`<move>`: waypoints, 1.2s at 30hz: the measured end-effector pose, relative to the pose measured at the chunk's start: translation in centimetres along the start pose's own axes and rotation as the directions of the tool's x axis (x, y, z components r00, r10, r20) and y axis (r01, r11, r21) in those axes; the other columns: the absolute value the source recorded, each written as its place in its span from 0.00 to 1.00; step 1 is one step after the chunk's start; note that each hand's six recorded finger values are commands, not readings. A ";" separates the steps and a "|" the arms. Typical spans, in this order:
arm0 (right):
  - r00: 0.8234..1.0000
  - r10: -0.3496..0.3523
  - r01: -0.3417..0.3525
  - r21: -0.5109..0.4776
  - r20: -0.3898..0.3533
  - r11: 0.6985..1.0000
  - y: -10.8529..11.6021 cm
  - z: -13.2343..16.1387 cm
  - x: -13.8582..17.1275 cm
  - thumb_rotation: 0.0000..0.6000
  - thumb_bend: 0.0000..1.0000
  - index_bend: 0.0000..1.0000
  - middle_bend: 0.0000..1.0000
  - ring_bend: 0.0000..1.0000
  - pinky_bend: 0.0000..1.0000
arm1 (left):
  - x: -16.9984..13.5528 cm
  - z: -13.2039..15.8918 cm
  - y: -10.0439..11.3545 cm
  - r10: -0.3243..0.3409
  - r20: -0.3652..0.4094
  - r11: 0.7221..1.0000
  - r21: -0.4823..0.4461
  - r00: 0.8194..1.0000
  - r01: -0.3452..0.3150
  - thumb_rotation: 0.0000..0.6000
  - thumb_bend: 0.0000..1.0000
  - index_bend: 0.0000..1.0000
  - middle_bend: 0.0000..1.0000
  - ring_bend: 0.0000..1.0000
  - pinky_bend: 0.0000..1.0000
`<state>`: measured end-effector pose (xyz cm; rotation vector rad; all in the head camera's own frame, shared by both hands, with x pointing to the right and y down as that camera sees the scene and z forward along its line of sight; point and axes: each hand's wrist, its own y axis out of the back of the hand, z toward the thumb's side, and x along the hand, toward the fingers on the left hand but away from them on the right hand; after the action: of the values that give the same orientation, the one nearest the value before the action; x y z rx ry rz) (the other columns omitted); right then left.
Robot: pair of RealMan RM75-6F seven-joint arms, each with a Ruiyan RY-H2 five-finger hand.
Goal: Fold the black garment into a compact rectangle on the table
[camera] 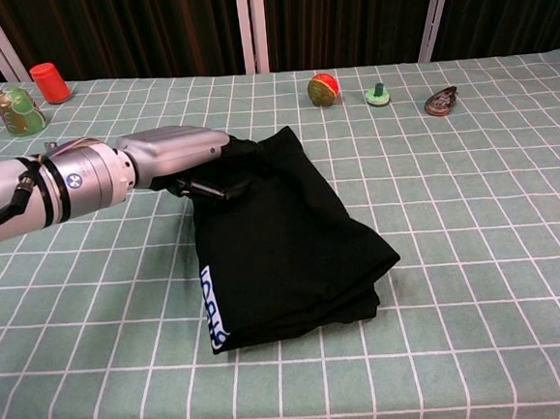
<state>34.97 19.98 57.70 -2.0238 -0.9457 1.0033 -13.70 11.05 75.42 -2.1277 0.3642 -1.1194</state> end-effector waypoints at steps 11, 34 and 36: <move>1.000 -0.017 0.017 -0.012 0.006 1.000 0.3 -0.5 -0.1 1.00 0.69 0.21 0.15 0.00 0.03 | -4.6 0.8 4.4 0.195 0.026 0.981 -0.029 0.981 -0.194 0.35 0.49 0.15 0.23 0.09 0.14; 1.000 -0.008 0.009 -0.022 0.025 1.000 -0.3 -1.1 0.0 1.00 0.69 0.21 0.15 0.00 0.03 | -5.5 -0.6 0.5 0.063 -0.061 0.998 -0.017 0.996 -0.064 0.33 0.49 0.15 0.24 0.09 0.14; 0.999 -0.012 0.013 -0.018 0.032 1.000 -0.1 -1.3 0.1 1.00 0.66 0.21 0.15 0.00 0.03 | -6.1 -0.5 1.6 0.121 -0.053 0.992 -0.034 0.991 -0.123 0.33 0.47 0.15 0.24 0.09 0.14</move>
<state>36.04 19.80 58.34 -2.0201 -0.9859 1.0263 -17.54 12.88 70.75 -2.0823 0.5352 -1.1054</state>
